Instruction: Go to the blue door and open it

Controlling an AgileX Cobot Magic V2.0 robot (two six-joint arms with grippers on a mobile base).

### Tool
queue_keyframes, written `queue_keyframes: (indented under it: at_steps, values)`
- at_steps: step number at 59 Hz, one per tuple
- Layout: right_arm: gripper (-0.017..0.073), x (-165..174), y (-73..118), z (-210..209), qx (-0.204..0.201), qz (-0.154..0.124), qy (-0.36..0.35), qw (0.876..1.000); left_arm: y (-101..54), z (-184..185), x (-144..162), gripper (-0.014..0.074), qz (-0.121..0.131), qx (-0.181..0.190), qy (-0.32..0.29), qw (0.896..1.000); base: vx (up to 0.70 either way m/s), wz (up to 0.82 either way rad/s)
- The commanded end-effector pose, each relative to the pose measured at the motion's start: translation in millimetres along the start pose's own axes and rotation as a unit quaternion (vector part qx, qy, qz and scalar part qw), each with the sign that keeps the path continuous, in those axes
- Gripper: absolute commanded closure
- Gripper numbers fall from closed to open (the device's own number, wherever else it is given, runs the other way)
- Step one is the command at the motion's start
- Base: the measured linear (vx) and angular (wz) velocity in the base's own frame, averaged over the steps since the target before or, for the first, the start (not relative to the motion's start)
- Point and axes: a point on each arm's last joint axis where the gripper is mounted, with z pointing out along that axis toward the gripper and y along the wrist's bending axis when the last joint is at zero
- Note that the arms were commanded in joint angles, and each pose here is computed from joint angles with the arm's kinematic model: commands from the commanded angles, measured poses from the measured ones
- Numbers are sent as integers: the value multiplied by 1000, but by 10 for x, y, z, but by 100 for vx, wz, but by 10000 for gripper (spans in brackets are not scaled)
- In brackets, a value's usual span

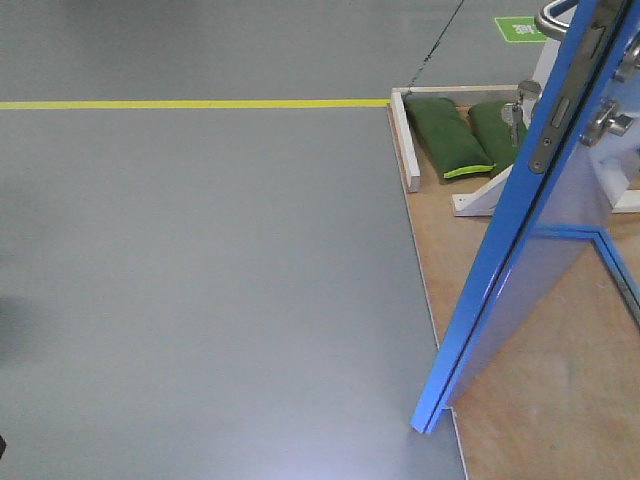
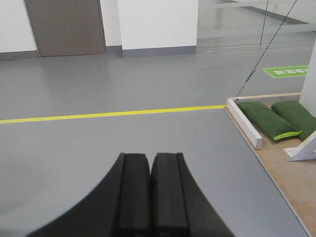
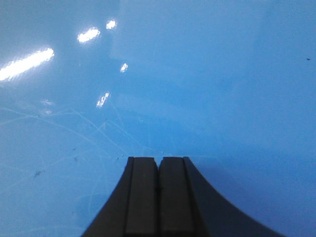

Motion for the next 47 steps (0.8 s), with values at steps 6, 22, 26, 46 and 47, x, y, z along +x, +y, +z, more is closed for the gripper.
queue_keyframes:
  at_steps: [6,22,26,46,47]
  values:
    - [548,21,219,-98,-31,-7,0,999,4,-38,-166,521,-5,0,-60,998,0,0]
    - [548,21,219,-98,-31,-7,0,999,4,-38,-166,521,-5,0,-60,998,0,0]
    - [548,21,219,-98,-31,-7,0,999,4,-38,-166,521,-5,0,-60,998,0,1]
    - [548,21,219,-98,-31,-7,0,999,4,-38,-166,521,-5,0,-60,998,2,8]
    - [548,21,219,-98,-31,-7,0,999,4,-38,-166,521,-5,0,-60,998,3,12]
